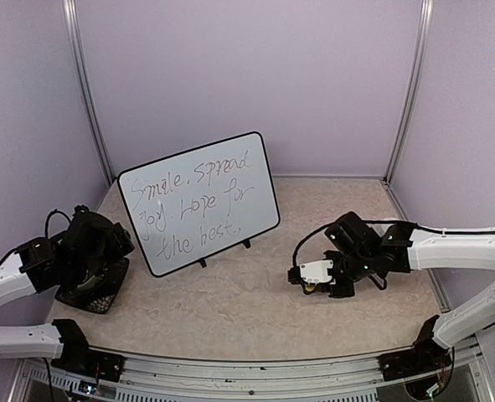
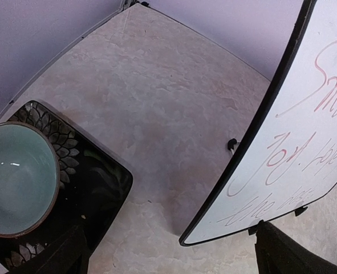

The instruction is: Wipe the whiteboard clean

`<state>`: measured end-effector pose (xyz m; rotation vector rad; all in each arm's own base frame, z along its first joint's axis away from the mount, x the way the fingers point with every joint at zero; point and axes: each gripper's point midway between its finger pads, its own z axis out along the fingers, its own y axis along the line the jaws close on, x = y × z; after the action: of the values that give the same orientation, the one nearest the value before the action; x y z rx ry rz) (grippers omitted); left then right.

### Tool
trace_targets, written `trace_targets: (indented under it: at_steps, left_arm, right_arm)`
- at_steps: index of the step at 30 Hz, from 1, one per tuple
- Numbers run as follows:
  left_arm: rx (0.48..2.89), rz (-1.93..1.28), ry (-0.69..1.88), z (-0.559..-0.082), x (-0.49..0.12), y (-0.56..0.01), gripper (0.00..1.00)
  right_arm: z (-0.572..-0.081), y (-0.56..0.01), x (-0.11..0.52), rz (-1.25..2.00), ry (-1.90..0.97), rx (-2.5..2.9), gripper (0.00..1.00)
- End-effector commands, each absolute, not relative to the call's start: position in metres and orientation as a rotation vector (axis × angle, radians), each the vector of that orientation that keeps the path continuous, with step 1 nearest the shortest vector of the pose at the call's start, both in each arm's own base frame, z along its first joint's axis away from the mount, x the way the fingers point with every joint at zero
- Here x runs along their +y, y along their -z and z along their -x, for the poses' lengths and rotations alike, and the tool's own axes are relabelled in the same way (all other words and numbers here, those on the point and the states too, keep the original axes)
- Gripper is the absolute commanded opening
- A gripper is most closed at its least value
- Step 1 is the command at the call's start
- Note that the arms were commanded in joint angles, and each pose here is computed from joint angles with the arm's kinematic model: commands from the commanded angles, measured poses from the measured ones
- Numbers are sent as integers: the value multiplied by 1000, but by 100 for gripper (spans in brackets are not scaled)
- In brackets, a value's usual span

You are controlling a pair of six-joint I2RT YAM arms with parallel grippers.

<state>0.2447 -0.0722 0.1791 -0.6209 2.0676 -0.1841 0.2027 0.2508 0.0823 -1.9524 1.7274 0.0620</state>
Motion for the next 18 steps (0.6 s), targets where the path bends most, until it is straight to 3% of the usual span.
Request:
trace_targets:
  at_steps: [1, 8, 18]
  left_arm:
    - [2050, 616, 171, -250, -71, -187, 99]
    - [2028, 623, 156, -254, -68, -201, 99]
    - [1992, 643, 78, -264, -53, -219, 99]
  right_arm:
    - [-234, -131, 266, 1693, 1, 1732, 22]
    - [-263, -165, 277, 1447, 18, 1830, 11]
    - [-291, -212, 301, 1152, -90, 1890, 9]
